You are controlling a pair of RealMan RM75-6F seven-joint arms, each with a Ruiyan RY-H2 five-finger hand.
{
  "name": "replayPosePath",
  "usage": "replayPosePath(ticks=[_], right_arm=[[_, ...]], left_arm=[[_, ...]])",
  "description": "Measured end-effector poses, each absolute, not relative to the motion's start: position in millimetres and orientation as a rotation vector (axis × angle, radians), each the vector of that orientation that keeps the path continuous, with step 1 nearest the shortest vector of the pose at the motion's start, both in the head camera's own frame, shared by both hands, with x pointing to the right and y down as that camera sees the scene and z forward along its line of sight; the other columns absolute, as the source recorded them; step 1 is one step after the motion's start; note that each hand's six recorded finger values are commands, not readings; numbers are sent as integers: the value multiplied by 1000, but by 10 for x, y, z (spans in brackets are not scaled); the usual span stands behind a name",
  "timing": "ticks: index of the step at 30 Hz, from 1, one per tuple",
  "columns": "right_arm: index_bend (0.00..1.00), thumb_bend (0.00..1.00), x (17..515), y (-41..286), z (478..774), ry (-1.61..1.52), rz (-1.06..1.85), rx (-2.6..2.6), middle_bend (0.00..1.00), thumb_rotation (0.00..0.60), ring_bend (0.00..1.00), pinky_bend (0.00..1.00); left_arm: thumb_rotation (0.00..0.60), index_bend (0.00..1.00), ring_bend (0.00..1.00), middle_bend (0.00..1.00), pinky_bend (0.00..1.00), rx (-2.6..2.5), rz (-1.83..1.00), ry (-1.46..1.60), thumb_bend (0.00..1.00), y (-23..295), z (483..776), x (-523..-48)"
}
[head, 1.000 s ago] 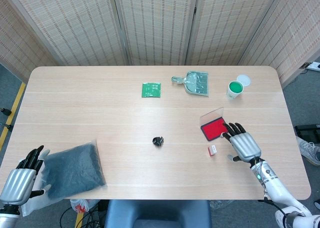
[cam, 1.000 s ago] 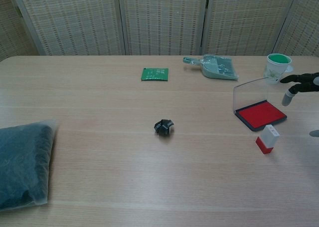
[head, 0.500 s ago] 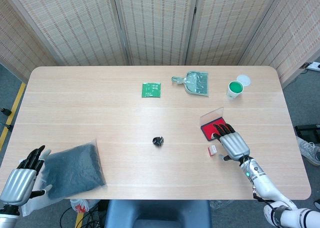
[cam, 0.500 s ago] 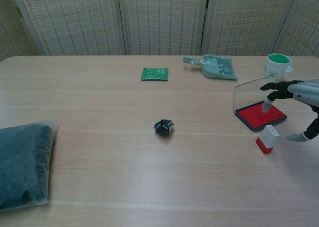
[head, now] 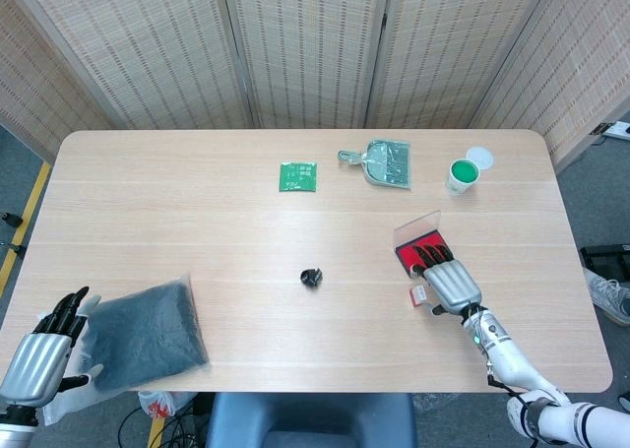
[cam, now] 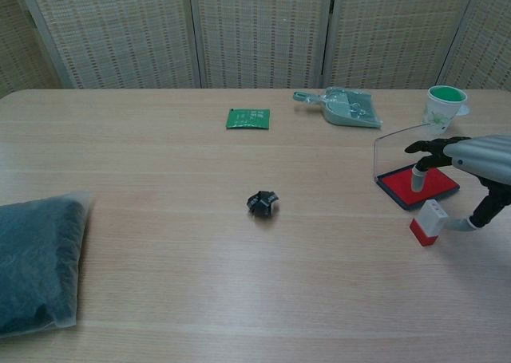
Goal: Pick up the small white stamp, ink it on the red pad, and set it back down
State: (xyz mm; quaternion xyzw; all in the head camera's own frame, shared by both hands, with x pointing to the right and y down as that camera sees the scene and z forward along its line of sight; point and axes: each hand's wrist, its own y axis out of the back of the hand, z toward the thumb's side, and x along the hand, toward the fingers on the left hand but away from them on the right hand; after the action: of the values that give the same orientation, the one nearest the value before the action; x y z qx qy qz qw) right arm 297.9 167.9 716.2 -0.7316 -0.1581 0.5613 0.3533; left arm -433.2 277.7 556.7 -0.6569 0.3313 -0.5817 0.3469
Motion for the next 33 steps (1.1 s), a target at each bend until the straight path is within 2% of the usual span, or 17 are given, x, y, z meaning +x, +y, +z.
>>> replayPosePath(ticks=[19, 23, 25, 29, 31, 33], right_arm=[[407, 226, 2937, 1665, 7260, -393, 1462, -1876, 93, 600, 3, 0], [456, 229, 2916, 1661, 7289, -389, 1463, -1877, 121, 600, 6, 0], [501, 229, 2907, 1656, 7291, -393, 1462, -1880, 164, 600, 26, 0], [614, 228, 2900, 1623, 7285, -403, 1455, -1872, 357, 600, 136, 21], [649, 232, 2896, 1598, 7281, -409, 1451, -1864, 441, 600, 200, 91], [681, 240, 2889, 1578, 7274, -412, 1444, -1855, 521, 600, 287, 243]], left_arm=[[600, 48, 28, 0, 269, -1707, -1500, 857, 70, 2783, 5555, -4320], [600, 48, 28, 0, 269, -1711, -1493, 854, 70, 2786, 5548, -4314], [600, 48, 28, 0, 269, -1716, -1484, 851, 70, 2784, 5544, -4306], [600, 48, 28, 0, 269, -1726, -1459, 848, 70, 2782, 5531, -4295], [600, 47, 27, 0, 269, -1727, -1457, 849, 70, 2784, 5529, -4298], [600, 47, 27, 0, 269, -1726, -1457, 851, 70, 2783, 5527, -4300]])
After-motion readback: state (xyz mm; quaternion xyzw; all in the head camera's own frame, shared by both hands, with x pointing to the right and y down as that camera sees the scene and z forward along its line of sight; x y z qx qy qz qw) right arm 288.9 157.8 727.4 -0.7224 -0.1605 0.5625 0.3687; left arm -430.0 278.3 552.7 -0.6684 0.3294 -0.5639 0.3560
